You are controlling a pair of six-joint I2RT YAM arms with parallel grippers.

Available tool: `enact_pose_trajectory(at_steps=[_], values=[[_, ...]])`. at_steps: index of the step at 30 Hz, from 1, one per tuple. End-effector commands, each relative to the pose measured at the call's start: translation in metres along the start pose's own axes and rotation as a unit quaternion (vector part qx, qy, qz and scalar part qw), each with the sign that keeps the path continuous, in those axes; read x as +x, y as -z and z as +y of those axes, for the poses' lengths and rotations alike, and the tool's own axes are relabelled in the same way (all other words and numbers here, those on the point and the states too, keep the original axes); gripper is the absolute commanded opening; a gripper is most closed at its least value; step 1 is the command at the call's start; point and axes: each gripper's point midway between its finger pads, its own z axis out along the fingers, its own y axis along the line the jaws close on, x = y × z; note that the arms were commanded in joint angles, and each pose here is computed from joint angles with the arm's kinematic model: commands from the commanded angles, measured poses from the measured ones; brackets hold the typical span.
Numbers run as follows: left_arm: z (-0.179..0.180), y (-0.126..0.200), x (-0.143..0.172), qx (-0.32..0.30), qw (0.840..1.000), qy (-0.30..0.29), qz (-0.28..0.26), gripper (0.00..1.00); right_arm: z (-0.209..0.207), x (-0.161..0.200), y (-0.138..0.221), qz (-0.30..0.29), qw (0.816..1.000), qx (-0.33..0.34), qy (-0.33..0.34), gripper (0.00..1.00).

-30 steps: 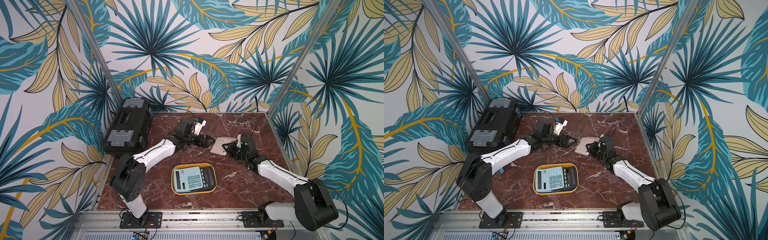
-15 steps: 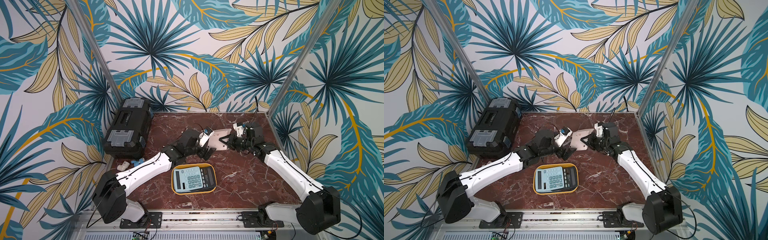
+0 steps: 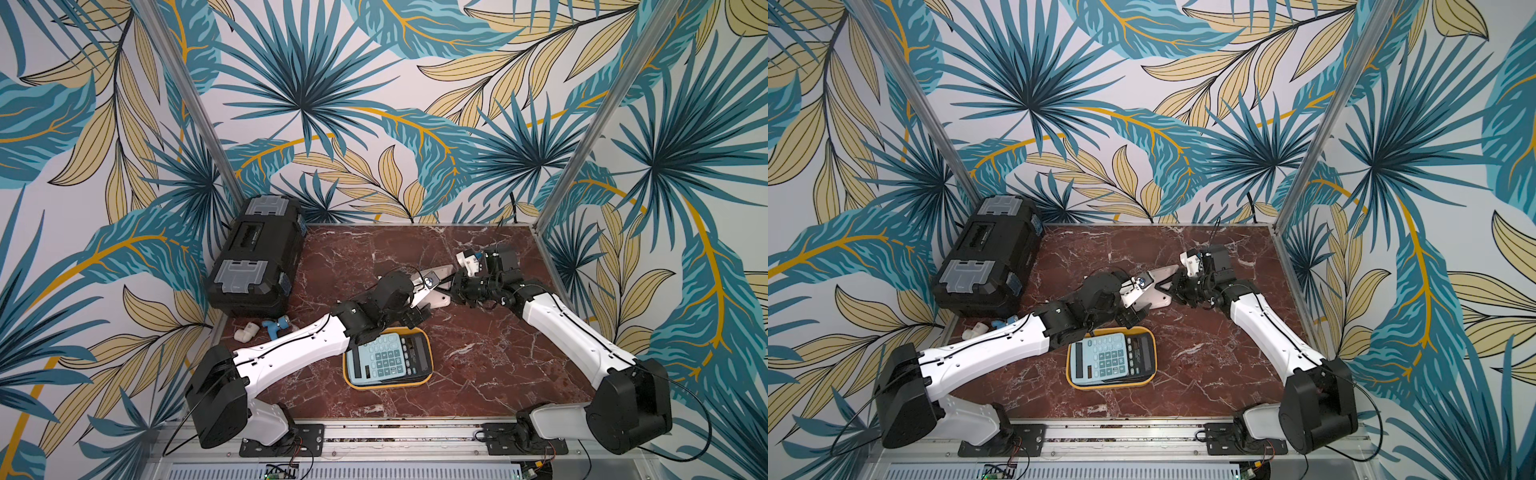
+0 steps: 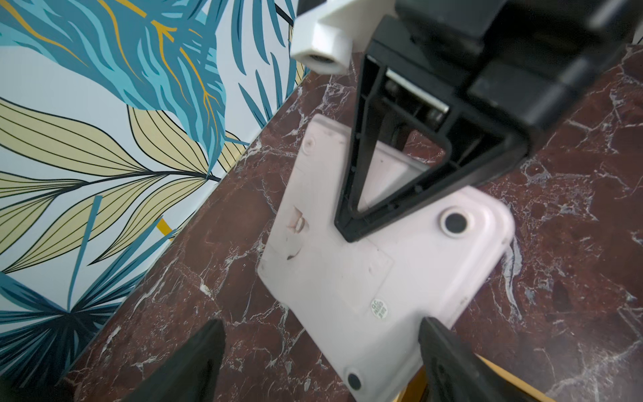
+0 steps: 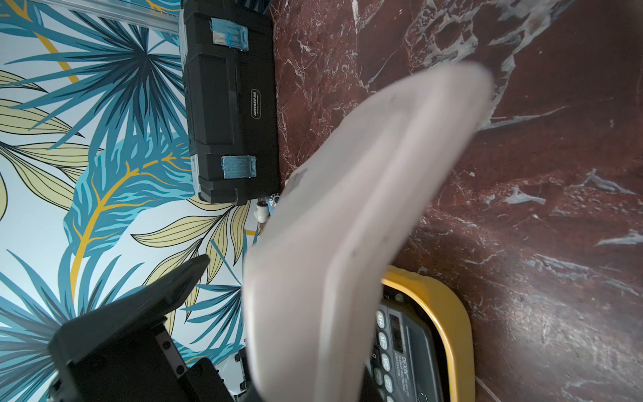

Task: Put the calculator in the storage box
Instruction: Pick up the calculator at the center of the board.

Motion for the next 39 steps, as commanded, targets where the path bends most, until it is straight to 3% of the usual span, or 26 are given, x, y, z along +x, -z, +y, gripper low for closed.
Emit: enact_pose_trajectory(at_steps=[1, 6, 11, 18, 19, 26, 39], values=[[-0.010, 0.004, 0.004, 0.024, 1.000, -0.016, 0.013, 0.92, 0.014, -0.004, 0.003, 0.004, 1.000, -0.019, 0.019, 0.16], [-0.016, 0.016, -0.001, 0.047, 0.999, -0.017, -0.010, 0.95, 0.011, -0.005, -0.001, 0.013, 1.000, -0.015, 0.018, 0.15], [-0.026, 0.011, 0.009, 0.055, 0.998, -0.038, 0.016, 1.00, 0.015, -0.003, -0.005, 0.029, 0.999, -0.026, 0.011, 0.15], [-0.019, -0.005, 0.019, -0.032, 0.993, -0.102, 0.058, 0.98, 0.017, 0.001, -0.006, 0.046, 0.998, -0.040, 0.002, 0.15], [-0.018, -0.007, 0.010, -0.048, 0.992, -0.107, 0.045, 0.97, 0.017, 0.002, -0.007, 0.048, 0.998, -0.041, 0.001, 0.15], [-0.016, -0.012, -0.007, -0.118, 0.981, -0.152, 0.033, 0.78, 0.015, 0.006, -0.011, 0.057, 0.997, -0.055, -0.013, 0.15], [-0.027, -0.016, -0.011, -0.145, 0.971, -0.185, 0.026, 0.36, 0.021, 0.003, -0.018, 0.061, 0.993, -0.093, -0.029, 0.15]])
